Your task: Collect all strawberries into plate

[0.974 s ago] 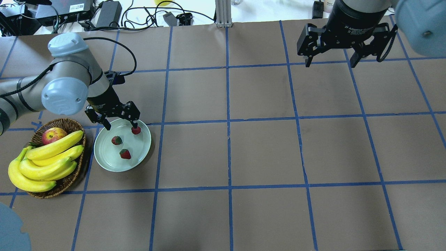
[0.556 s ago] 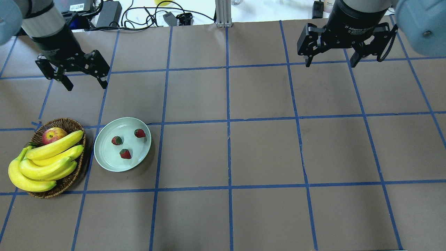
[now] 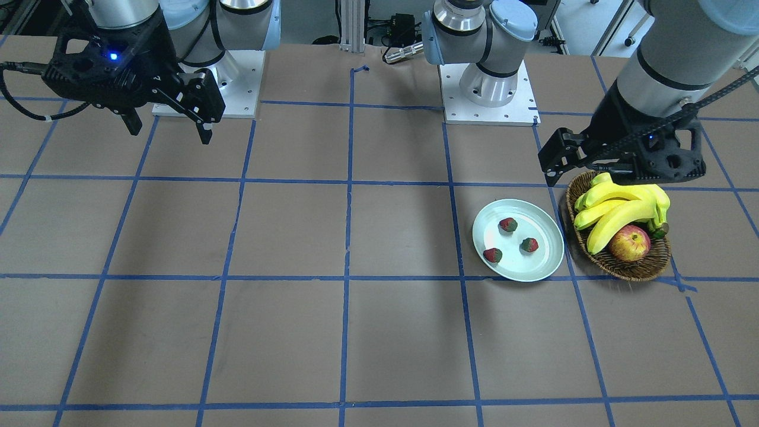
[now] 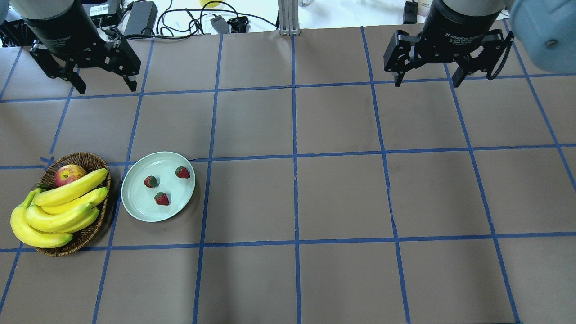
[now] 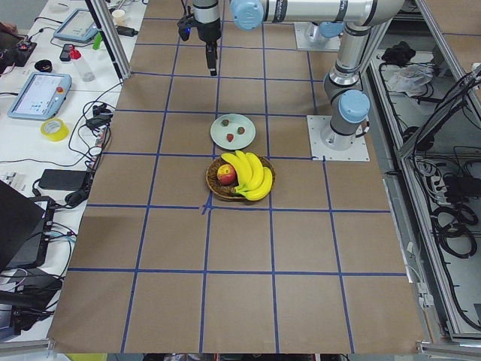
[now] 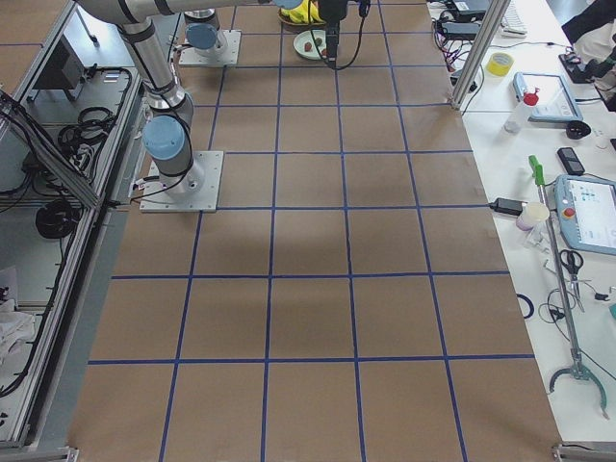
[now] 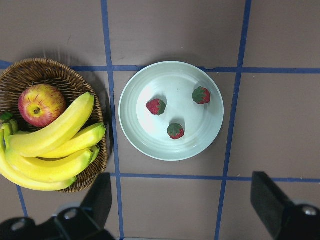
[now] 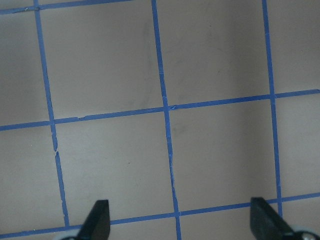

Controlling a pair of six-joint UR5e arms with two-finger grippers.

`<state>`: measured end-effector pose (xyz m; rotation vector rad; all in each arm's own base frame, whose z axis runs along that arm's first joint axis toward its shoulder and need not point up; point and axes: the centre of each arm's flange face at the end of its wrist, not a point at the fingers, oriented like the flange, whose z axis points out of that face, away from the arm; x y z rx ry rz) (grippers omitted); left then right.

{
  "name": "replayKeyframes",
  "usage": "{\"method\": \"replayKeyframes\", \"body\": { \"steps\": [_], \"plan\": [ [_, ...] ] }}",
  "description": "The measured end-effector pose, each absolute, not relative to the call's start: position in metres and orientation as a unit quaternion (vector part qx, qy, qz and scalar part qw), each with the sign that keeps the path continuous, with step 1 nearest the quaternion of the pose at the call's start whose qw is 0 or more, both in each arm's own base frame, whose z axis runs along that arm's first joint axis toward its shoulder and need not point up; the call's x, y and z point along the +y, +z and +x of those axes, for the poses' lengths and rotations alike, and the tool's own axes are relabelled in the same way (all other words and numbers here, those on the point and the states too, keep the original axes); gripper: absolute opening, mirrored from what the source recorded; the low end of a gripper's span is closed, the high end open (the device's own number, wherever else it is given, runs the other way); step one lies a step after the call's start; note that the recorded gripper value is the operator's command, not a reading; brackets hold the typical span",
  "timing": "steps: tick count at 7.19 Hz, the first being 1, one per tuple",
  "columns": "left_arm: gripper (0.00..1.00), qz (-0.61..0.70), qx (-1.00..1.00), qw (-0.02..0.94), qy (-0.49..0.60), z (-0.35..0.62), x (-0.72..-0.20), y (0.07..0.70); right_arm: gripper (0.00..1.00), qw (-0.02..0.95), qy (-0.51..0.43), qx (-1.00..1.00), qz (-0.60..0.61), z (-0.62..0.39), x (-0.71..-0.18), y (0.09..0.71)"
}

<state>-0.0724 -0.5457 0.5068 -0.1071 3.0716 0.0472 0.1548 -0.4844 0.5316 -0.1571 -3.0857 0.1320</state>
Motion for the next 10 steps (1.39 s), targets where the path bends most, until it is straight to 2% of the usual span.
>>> {"method": "replayKeyframes", "body": {
  "steps": [3,10],
  "plan": [
    [1.0,-0.018,1.0,0.008,-0.013,-0.119,-0.522,0.53,1.0,0.024,0.042,-0.998,-0.05,0.155,-0.485,0.531],
    [1.0,-0.01,1.0,-0.01,-0.006,-0.127,-0.504,0.531,1.0,0.013,0.037,-0.998,-0.042,0.158,-0.484,0.53]
  ]
}}
